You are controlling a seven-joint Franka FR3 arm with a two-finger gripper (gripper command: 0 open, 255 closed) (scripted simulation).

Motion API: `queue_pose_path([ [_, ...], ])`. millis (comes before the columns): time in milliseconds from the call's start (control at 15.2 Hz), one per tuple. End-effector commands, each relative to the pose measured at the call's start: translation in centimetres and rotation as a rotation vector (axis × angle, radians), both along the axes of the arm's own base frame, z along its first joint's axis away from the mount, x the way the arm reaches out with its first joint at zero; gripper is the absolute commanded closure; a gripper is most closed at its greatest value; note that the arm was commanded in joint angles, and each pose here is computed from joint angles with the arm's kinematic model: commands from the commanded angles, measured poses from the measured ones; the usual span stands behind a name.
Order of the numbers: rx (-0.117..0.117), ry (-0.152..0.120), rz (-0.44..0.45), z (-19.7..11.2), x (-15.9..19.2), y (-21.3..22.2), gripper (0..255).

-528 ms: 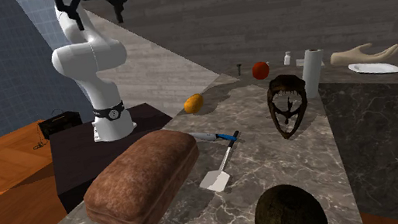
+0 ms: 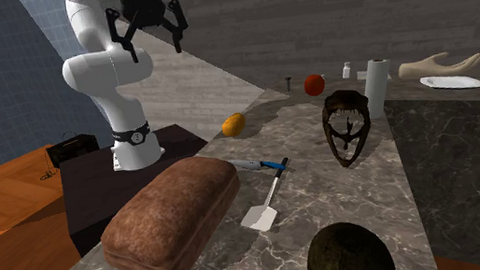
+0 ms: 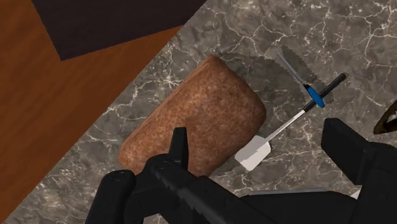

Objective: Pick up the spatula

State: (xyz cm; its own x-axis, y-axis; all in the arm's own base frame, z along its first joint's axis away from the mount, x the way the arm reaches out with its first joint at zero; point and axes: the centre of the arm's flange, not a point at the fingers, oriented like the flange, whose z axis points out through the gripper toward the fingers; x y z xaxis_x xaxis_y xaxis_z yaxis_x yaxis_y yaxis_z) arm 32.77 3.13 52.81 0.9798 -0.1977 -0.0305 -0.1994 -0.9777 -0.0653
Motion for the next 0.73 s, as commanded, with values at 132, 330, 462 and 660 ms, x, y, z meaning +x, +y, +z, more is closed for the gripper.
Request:
queue_pose_path([
  [132,-0.004,0.009,-0.128,-3.9,1.7,3.0,0],
  [330,-0.008,0.016,-0.219,-6.8,3.4,5.1,0],
  [462,-0.010,0.022,-0.281,-8.8,4.6,6.5,0],
  [660,-0.014,0.029,-0.373,-11.8,6.5,8.3,0],
])
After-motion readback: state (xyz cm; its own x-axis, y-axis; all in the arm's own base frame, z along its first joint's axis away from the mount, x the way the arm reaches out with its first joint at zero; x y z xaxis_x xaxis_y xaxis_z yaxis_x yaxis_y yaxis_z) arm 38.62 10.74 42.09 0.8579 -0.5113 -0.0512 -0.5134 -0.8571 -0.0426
